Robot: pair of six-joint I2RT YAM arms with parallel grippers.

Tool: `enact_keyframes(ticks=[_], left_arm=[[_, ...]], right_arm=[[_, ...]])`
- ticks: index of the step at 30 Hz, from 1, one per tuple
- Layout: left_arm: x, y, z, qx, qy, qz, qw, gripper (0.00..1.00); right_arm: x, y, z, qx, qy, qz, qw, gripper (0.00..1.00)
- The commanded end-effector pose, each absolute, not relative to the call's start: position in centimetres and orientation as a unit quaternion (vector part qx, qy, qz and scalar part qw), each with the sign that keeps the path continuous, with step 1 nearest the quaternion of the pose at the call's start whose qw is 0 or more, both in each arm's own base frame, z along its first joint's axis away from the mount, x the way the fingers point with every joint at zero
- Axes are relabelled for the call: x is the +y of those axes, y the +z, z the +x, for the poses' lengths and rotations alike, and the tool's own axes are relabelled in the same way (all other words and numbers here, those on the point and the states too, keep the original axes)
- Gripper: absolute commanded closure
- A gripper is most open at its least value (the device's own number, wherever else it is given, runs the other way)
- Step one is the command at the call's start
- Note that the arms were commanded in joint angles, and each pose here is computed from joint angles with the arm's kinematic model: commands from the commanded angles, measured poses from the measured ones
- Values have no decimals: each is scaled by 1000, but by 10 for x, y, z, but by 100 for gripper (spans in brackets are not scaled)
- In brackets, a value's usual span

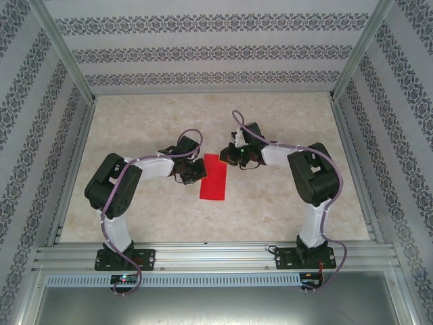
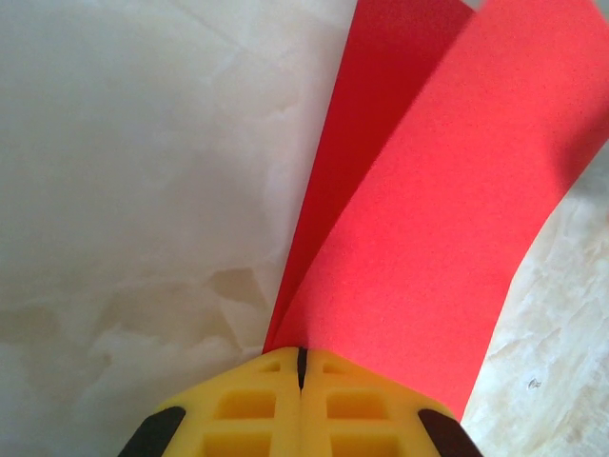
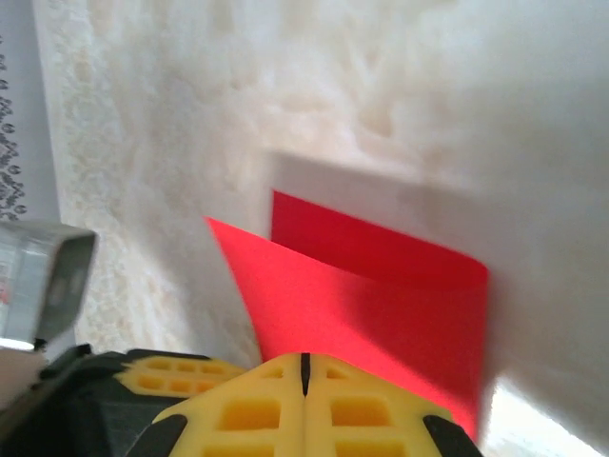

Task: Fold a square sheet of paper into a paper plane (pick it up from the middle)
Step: Fold the square sheet of paper in half at the center of the table.

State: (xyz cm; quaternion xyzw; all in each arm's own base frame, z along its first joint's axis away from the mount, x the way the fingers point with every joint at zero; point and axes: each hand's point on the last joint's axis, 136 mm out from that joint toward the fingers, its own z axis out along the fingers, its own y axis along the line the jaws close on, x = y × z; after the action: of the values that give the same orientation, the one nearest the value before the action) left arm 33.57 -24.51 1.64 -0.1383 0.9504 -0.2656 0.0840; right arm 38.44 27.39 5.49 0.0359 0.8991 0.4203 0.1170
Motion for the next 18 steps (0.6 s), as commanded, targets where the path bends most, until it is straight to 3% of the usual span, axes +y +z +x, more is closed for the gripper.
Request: enact_keyframes(ticks=[1, 11, 18], left_arm=[[-214, -35, 289, 975, -168, -146, 11, 100], [-213, -36, 288, 976, -166, -142, 11, 100], [-212, -37, 286, 976, -164, -141, 10, 100]], right_arm=[[269, 47, 389, 908, 403, 31, 112, 94], [259, 3, 380, 925, 366, 54, 80, 94], [268, 59, 398, 910, 398, 36, 113, 93]])
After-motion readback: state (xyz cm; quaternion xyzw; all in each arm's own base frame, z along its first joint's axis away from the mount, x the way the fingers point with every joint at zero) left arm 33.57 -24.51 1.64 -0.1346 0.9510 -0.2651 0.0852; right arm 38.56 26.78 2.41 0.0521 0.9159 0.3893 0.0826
